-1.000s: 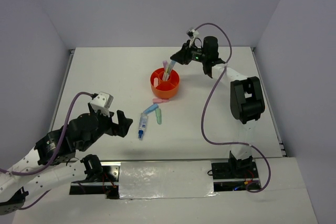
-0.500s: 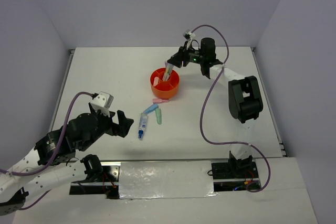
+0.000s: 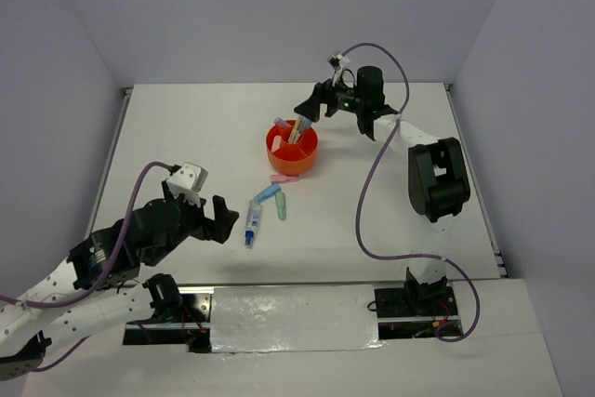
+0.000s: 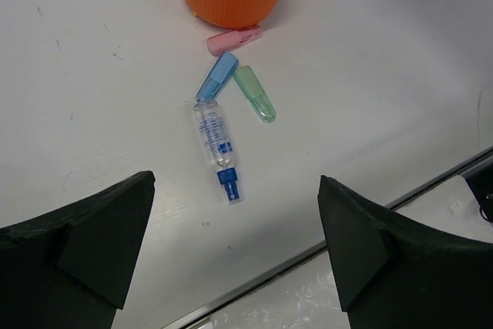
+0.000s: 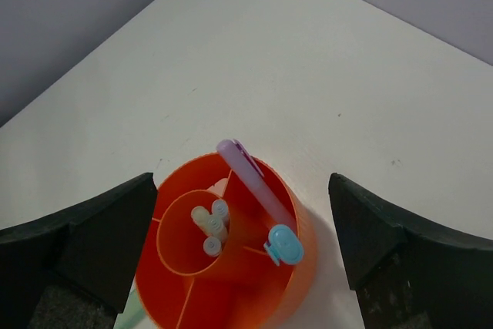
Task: Sort the stationery into containers
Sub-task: Place the pen in the storage box, then pick up the stationery from the center of the board.
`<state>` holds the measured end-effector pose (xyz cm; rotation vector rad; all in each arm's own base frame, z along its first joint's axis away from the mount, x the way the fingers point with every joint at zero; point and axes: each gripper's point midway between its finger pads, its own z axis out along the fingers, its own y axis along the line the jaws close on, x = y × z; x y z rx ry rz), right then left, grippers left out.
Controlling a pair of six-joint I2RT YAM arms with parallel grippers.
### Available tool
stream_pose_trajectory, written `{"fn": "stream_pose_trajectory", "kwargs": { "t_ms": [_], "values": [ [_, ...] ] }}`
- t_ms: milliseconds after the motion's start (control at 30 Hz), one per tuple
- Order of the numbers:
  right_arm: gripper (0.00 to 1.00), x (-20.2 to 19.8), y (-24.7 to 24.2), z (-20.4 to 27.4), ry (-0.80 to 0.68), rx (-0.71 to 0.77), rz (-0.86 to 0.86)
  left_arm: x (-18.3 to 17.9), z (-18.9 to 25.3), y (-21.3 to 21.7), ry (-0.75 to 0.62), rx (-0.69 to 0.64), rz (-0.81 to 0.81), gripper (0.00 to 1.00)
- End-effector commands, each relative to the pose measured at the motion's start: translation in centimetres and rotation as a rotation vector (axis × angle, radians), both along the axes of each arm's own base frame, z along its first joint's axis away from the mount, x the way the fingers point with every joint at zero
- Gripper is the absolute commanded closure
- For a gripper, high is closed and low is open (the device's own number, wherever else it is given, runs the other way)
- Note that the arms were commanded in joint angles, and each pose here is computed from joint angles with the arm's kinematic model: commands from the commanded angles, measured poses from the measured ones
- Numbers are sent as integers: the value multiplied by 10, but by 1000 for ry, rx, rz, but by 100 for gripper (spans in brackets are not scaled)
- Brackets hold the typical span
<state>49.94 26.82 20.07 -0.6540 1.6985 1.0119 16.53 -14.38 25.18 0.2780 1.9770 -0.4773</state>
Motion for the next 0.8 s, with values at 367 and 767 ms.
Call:
{"fn": "stream_pose_trajectory", "kwargs": {
  "t_ms": [367,767],
  "values": [
    [0,-104,-45,35,165,-243,-683,39,-20,36,85,106,319,1],
    [42,-215,53,-86,348,-417,-583,40,-7,74,39,-2,478,1]
  ]
}}
